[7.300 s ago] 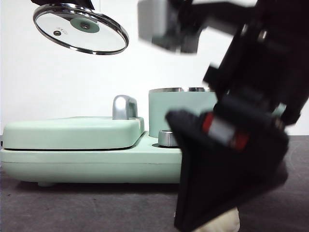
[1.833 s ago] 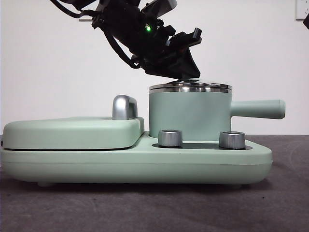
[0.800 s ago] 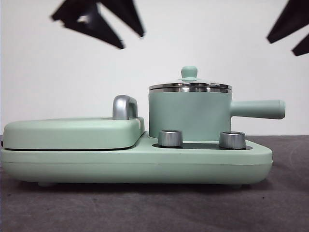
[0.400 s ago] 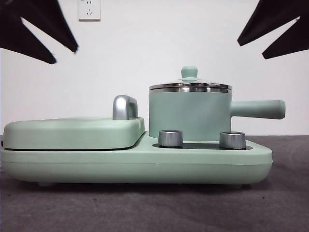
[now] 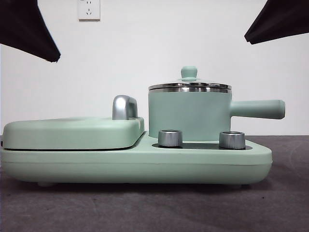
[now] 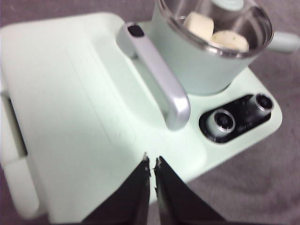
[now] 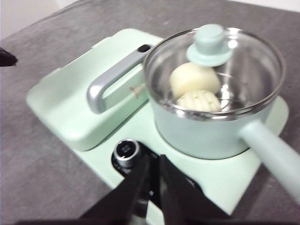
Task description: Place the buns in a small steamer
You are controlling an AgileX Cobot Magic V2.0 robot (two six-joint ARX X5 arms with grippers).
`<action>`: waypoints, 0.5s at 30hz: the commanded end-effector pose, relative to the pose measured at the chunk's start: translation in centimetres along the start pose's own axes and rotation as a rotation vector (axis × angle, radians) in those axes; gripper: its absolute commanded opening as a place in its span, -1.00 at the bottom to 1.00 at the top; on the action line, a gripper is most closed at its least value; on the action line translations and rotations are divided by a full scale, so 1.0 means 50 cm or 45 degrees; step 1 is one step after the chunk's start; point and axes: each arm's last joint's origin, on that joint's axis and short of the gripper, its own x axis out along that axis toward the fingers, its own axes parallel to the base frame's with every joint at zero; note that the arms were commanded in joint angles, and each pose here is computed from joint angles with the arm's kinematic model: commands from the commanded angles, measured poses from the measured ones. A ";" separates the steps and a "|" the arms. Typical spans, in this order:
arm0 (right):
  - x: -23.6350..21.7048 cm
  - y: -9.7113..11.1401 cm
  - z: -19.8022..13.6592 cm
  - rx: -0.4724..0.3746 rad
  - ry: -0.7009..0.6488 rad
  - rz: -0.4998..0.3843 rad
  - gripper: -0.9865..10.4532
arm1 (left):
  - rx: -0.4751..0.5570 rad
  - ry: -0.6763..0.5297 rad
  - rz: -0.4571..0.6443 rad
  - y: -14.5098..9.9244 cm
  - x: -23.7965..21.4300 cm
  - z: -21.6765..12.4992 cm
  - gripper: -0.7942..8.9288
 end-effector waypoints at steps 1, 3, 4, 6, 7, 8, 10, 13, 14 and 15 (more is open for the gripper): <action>-0.002 0.004 0.010 -0.003 -0.037 0.013 -0.80 | 0.000 0.007 -0.005 -0.003 -0.001 0.000 -0.82; -0.003 0.004 0.013 -0.008 -0.054 0.014 -0.80 | 0.000 0.003 -0.006 -0.003 -0.001 0.001 -0.82; -0.003 0.004 0.014 -0.011 -0.064 0.015 -0.80 | 0.000 0.004 -0.006 -0.003 -0.001 0.001 -0.82; -0.003 0.004 0.017 -0.015 -0.080 0.016 -0.80 | 0.000 0.004 -0.006 -0.003 -0.001 0.001 -0.82; -0.003 0.004 0.018 -0.017 -0.085 0.017 -0.80 | 0.000 0.004 -0.006 -0.003 -0.001 0.001 -0.82; -0.003 0.004 0.018 -0.018 -0.088 0.017 -0.80 | 0.000 0.004 -0.006 -0.003 -0.001 0.001 -0.82; -0.003 0.004 0.018 -0.018 -0.089 0.017 -0.80 | 0.001 -0.002 -0.007 -0.003 -0.005 0.000 -0.82; -0.003 0.004 0.018 -0.018 -0.089 0.017 -0.80 | 0.104 -0.086 0.026 0.008 -0.027 -0.003 -0.82; -0.003 0.004 0.018 -0.018 -0.089 0.017 -0.80 | 0.100 -0.164 0.042 0.017 -0.033 -0.009 -0.82; -0.003 0.004 0.018 -0.018 -0.089 0.017 -0.80 | 0.106 -0.246 0.063 0.027 -0.037 -0.018 -0.82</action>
